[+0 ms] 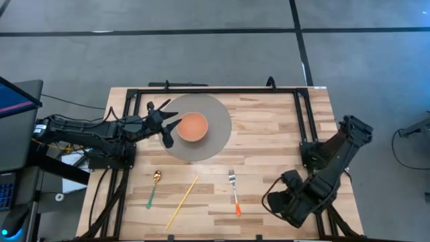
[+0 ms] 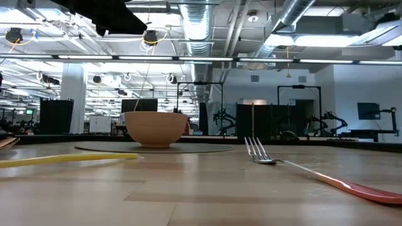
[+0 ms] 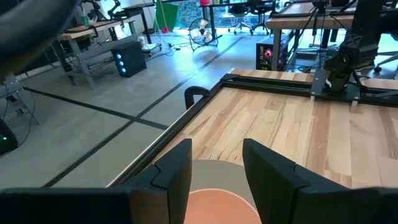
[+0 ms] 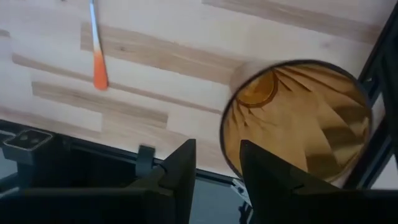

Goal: Pick & Place Utensil
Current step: Put the brown cup on the top right of the orange bowl on the gray mat

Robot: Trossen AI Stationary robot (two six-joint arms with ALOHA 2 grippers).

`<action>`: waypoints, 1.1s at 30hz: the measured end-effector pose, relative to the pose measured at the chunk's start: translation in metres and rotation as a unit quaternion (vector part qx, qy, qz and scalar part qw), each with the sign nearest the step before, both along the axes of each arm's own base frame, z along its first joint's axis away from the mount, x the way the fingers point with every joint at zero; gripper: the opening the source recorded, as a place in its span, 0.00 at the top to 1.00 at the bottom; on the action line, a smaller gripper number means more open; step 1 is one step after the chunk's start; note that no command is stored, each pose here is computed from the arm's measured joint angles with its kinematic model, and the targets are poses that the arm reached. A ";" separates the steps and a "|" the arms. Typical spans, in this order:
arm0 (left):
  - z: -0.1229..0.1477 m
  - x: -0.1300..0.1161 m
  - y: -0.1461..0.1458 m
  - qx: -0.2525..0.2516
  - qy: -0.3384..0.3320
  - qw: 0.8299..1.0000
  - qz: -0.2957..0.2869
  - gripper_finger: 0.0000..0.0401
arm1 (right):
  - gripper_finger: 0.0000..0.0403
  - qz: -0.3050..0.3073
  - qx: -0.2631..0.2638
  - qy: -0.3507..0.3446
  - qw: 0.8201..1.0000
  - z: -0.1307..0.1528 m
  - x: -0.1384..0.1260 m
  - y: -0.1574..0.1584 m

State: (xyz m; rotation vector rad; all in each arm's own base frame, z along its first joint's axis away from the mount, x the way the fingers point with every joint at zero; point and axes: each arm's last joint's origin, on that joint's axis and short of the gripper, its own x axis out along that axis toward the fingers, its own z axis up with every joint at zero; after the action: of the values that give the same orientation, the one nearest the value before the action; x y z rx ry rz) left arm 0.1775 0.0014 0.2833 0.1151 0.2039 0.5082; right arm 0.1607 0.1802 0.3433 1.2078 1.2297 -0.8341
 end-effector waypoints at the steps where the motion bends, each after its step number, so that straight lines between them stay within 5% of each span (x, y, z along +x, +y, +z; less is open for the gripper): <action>1: 0.000 0.000 0.000 0.000 0.000 1.000 0.000 0.64 | 0.71 0.002 -0.002 0.002 1.000 -0.001 -0.001 0.000; 9: 0.000 0.000 0.000 0.000 0.000 1.000 0.000 0.64 | 0.71 0.015 -0.002 0.007 1.000 -0.027 -0.001 0.008; 25: 0.000 0.000 0.000 0.000 0.000 1.000 0.000 0.64 | 0.71 0.042 -0.028 0.020 0.999 -0.029 -0.001 0.002; 33: 0.000 0.000 0.000 0.000 0.000 1.000 0.000 0.64 | 0.79 0.046 -0.035 0.026 0.998 -0.032 0.000 0.003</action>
State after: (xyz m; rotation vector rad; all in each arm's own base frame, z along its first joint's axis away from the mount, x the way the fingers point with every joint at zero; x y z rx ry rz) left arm 0.1775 0.0014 0.2833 0.1148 0.2034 0.5083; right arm 0.1610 0.1829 0.3118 1.0697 1.2788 -0.8386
